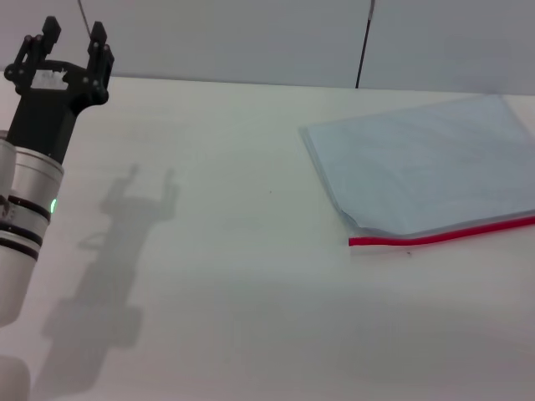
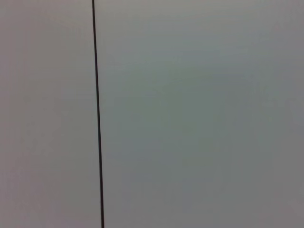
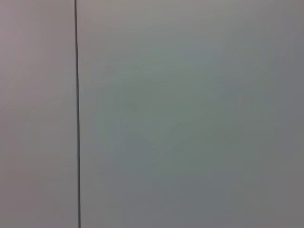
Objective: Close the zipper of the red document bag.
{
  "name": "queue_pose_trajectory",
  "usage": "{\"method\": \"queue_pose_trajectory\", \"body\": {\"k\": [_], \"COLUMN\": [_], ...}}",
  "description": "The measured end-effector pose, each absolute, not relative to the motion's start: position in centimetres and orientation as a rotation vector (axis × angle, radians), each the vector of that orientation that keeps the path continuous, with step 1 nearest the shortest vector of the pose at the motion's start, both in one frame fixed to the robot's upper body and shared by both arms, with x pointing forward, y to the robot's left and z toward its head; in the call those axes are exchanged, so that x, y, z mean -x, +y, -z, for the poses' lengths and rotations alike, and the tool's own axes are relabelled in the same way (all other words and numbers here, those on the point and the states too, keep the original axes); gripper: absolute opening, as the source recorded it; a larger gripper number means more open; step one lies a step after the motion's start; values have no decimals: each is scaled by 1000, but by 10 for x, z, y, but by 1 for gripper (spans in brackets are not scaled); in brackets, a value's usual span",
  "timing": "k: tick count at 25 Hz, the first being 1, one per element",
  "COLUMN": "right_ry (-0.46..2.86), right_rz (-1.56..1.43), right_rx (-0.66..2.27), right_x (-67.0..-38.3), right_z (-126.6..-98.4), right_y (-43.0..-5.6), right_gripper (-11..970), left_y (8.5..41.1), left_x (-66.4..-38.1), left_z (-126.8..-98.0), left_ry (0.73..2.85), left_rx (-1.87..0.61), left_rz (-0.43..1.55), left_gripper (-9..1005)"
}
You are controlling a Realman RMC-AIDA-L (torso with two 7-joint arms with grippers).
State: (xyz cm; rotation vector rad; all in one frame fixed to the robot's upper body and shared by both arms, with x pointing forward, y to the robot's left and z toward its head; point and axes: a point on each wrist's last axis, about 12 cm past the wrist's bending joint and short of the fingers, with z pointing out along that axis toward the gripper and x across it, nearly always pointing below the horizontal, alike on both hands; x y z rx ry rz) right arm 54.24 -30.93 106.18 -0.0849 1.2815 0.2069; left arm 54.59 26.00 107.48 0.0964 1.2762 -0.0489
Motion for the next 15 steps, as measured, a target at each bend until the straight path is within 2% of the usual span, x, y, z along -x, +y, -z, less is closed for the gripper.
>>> {"method": "queue_pose_trajectory", "body": {"k": [15], "right_ry": [1303], "right_rz": [-203], "right_rx": [84], "right_x": [-545], "right_z": [-1060], "right_y": [-308], "right_gripper": [876], "left_y": [256], "left_x": [-548], "left_z": [-1074], "left_ry": [1284], "left_rx": [-123], "left_rz": [51], "left_gripper": [572]}}
